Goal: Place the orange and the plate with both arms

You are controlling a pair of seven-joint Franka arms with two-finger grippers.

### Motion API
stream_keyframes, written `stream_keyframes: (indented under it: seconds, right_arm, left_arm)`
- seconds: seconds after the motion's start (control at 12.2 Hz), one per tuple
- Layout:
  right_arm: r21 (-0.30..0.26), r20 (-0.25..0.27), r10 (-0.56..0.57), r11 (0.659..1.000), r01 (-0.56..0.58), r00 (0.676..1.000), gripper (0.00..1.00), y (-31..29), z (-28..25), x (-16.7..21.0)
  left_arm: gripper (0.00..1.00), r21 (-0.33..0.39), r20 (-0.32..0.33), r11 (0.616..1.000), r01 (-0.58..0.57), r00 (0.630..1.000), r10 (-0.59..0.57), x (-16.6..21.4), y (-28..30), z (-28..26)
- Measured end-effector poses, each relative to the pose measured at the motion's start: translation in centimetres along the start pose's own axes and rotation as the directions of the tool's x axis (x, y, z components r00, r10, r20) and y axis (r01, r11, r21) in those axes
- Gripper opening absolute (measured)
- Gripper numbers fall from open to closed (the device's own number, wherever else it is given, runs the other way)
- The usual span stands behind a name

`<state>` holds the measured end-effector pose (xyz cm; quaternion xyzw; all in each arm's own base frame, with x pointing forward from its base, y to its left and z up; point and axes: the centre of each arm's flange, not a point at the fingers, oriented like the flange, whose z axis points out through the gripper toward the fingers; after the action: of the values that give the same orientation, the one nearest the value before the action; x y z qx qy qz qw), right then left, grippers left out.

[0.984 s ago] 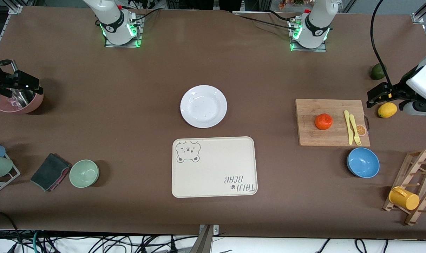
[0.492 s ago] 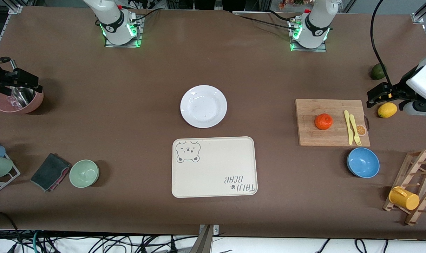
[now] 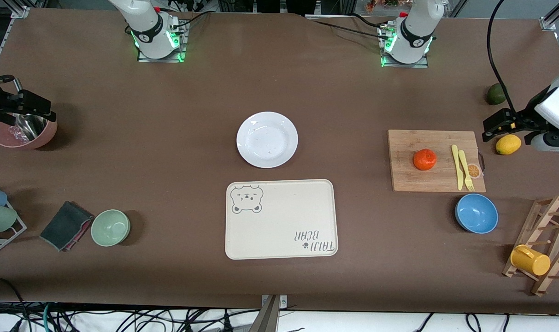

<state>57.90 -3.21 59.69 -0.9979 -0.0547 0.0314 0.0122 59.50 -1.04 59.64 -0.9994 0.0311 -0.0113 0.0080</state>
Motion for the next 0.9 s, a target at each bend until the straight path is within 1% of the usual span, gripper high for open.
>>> stream_keyframes:
  seconds: [0.25, 0.66, 0.82, 0.9]
  right_arm:
    - [0.000, 0.000, 0.000, 1.000, 0.000, 1.000, 1.00, 0.0, 0.0, 0.0]
    - [0.000, 0.000, 0.000, 1.000, 0.000, 1.000, 1.00, 0.0, 0.0, 0.0]
    - [0.000, -0.001, 0.000, 1.000, 0.000, 1.000, 1.00, 0.0, -0.1, 0.0]
    - [0.000, -0.001, 0.000, 1.000, 0.000, 1.000, 1.00, 0.0, -0.1, 0.0]
  left_arm:
    - [1.00, 0.000, 0.009, 1.000, 0.002, 1.000, -0.002, 0.1, -0.1, 0.5]
    - [1.00, -0.005, 0.078, 1.000, 0.007, 0.997, -0.006, 1.8, -0.5, 4.9]
    - [1.00, -0.006, 0.086, 1.000, 0.010, 0.996, -0.010, 3.1, -0.7, 7.7]
    - [1.00, -0.007, 0.099, 1.000, 0.019, 0.995, -0.018, 4.1, -1.2, 10.3]
